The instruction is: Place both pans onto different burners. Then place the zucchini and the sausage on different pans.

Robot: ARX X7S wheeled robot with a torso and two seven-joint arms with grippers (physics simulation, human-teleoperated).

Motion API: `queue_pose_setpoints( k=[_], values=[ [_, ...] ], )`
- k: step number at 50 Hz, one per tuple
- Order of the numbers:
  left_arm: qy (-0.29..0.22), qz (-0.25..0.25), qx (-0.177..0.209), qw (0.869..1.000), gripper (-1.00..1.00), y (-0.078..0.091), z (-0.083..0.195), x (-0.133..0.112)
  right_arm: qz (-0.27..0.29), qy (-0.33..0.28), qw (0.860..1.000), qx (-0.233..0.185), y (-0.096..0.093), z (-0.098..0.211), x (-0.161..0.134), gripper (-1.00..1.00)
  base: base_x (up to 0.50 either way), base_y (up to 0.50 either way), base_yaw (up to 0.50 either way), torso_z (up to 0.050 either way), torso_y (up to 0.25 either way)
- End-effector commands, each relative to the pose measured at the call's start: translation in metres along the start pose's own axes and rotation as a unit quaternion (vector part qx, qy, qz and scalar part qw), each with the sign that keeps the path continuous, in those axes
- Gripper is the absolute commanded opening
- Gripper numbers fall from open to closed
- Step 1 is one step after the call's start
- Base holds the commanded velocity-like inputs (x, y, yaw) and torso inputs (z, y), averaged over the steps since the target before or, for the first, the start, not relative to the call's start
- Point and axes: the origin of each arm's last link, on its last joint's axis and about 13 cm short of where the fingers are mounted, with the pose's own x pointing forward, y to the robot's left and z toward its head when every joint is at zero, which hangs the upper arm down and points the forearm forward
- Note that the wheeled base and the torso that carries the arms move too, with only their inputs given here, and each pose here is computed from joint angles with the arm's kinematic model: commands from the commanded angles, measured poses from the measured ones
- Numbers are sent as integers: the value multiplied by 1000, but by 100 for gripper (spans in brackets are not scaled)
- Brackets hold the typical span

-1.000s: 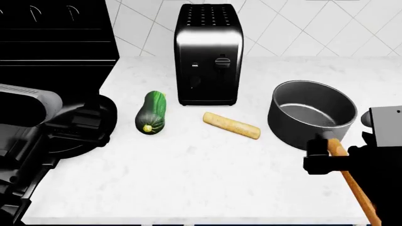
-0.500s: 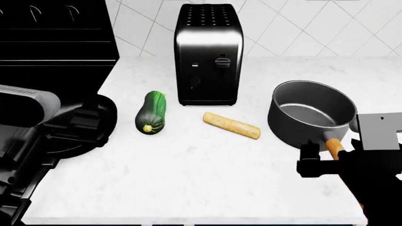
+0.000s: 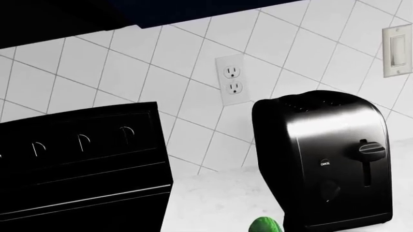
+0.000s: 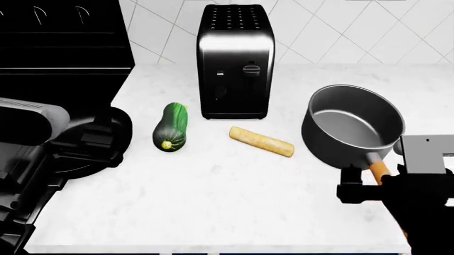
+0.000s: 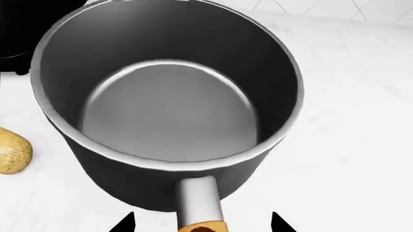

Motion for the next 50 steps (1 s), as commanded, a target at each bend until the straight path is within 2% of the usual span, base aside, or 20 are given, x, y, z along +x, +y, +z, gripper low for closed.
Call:
queue_pose_setpoints(
  k=[1, 2, 17, 27, 40, 48, 50],
  values=[
    [1, 0, 0, 1000, 100, 0, -1, 0, 7, 15, 1000, -1, 2, -7, 6, 100, 0, 0, 0, 0, 0],
    [1, 0, -1, 1000, 100, 0, -1, 0, 8, 15, 1000, -2, 2, -7, 6, -100, 0, 0, 0, 0, 0],
    [1, -1, -2, 1000, 100, 0, -1, 1, 34, 11, 999, -2, 5, -7, 1, -100, 0, 0, 0, 0, 0],
    [12, 0, 0, 1000, 100, -1, -7, 1, 22, -29, 999, 10, 1, 4, -8, -100, 0, 0, 0, 0, 0],
    [24, 14, 8, 1000, 100, 5, -8, 3, -4, -106, 994, -2, -6, 37, -45, -100, 0, 0, 0, 0, 0],
    [52, 38, 9, 998, 100, 19, 4, 14, -10, -117, 993, -3, -7, 42, -52, -100, 0, 0, 0, 0, 2],
    [97, 41, -12, 994, 100, 21, 7, 18, -10, -117, 993, -4, -7, 41, -51, -100, 0, 0, 0, 0, 0]
  ],
)
